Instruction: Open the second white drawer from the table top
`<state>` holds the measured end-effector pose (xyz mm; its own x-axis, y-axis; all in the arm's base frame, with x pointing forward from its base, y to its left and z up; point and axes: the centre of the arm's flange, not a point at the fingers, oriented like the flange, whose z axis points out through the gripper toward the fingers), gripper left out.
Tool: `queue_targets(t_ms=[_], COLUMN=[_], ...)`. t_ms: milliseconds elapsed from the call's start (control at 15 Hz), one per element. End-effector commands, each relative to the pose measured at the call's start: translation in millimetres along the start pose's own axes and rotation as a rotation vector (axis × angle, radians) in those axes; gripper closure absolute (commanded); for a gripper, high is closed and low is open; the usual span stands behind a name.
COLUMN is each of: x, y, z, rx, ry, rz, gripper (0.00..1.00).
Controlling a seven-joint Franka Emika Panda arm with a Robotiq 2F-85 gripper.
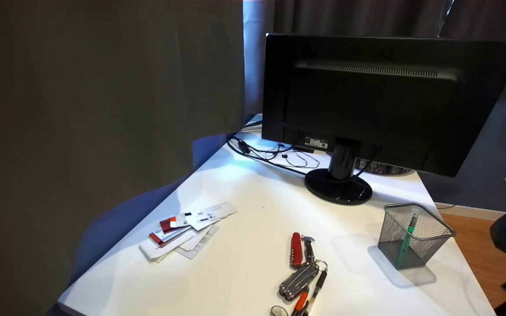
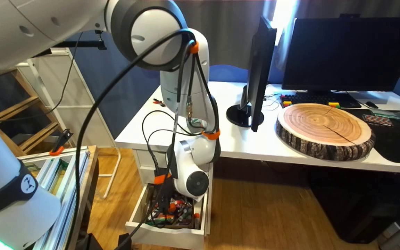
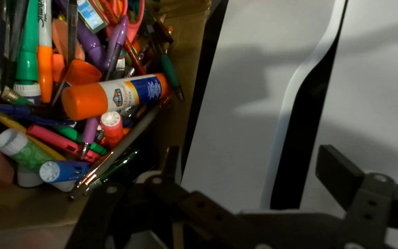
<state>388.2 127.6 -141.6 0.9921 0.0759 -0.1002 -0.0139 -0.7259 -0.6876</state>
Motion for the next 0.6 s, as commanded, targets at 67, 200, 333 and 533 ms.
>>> queue_targets(t_ms=[67,200,333,533], x=[3,4,4,5], y=[14,19,24,28], z=[17,20,24,31], rx=[0.010,0.017,0.032,0.051], ry=[0.070,0.083,0.089,0.103], rz=[0.055,0.080,0.100,0.121], gripper=[0.00,0.00,0.00,0.00])
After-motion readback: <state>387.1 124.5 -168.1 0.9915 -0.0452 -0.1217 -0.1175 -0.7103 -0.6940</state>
